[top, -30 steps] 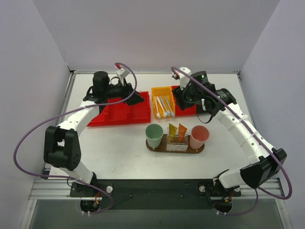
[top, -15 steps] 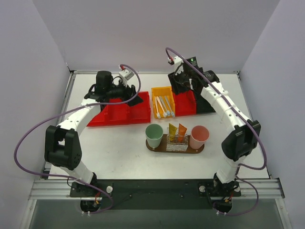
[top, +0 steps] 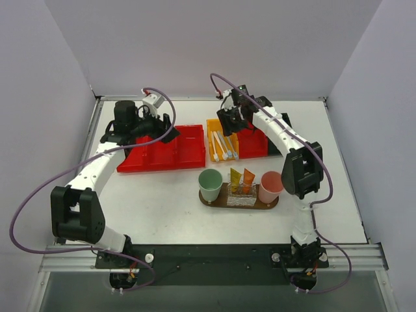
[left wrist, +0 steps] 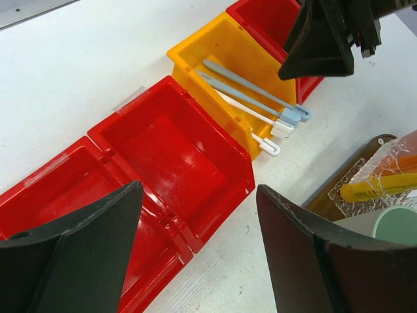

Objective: Prepare toiletry sets of a toothbrush and toothpaste on the tray

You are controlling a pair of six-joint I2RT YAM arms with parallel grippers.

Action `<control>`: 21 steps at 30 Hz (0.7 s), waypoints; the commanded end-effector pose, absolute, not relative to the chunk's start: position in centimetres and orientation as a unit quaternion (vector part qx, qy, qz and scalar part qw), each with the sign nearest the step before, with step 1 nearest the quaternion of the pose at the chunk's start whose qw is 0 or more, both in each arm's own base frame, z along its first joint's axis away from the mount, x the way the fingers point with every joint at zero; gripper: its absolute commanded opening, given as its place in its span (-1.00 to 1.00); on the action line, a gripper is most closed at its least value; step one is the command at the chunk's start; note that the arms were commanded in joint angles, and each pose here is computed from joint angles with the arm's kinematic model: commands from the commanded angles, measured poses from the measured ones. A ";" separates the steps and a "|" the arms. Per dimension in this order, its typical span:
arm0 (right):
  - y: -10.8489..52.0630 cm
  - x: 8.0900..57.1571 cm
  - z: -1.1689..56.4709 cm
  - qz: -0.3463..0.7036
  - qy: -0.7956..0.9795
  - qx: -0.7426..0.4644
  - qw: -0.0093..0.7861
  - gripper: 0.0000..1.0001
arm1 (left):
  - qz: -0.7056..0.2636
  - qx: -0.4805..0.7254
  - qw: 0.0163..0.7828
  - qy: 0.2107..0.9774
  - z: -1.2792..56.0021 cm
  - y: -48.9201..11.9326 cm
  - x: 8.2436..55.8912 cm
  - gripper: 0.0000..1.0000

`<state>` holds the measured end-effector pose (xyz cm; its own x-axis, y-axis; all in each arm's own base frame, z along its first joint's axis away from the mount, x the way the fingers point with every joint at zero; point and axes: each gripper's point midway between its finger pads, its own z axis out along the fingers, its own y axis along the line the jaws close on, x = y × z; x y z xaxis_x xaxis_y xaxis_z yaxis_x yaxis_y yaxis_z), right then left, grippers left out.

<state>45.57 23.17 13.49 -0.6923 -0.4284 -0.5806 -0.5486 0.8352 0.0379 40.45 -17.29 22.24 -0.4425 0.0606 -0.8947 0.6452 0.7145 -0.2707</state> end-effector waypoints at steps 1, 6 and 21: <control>25.4 44.6 13.6 0.121 0.910 -0.286 0.276 -0.15 | -0.289 0.210 0.504 0.787 23.4 -16.0 41.0 0.62; 26.2 44.1 11.3 0.116 0.914 -0.296 0.252 -0.16 | -0.289 0.203 0.502 0.790 23.2 -15.4 41.2 0.62; 26.6 43.4 6.9 0.090 0.926 -0.303 0.208 -0.29 | -0.299 0.203 0.503 0.785 23.2 -14.8 40.8 0.62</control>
